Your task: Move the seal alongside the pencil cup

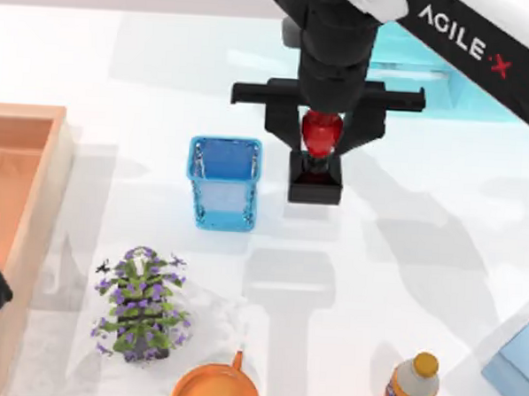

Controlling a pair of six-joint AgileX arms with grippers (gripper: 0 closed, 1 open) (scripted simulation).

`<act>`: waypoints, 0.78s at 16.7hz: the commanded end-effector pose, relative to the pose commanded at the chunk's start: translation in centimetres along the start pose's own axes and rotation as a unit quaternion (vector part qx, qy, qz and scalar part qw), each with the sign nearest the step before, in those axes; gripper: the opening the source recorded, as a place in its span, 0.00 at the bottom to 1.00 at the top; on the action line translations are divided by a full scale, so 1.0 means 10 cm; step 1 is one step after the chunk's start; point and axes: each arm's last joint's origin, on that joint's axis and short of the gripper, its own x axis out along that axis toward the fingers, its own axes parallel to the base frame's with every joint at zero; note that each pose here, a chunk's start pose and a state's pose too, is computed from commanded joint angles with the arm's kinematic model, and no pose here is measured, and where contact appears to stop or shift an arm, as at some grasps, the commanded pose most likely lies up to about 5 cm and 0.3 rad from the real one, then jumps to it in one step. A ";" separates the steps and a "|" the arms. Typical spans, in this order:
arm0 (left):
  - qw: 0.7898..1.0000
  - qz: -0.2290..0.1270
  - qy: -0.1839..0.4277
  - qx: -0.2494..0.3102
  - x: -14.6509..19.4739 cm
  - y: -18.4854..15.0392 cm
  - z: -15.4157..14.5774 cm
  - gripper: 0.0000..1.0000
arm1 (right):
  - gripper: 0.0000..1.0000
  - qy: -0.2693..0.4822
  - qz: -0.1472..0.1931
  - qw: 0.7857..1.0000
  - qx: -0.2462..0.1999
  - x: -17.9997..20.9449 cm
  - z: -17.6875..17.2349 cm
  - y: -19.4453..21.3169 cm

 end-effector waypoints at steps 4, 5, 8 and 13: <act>1.000 0.000 0.000 0.000 0.00 0.00 0.00 1.00 | 0.00 -0.001 0.000 1.000 0.000 0.01 -0.01 0.04; 1.000 0.000 0.000 0.000 0.00 0.00 0.00 1.00 | 0.00 0.001 0.001 1.000 0.002 0.02 -0.01 0.02; 1.000 0.000 0.000 0.000 0.00 0.00 0.00 1.00 | 0.00 0.000 0.001 1.000 0.002 0.07 -0.01 0.03; 1.000 0.000 0.000 0.000 0.00 0.00 0.00 1.00 | 0.00 -0.001 0.000 1.000 0.000 0.16 -0.02 0.04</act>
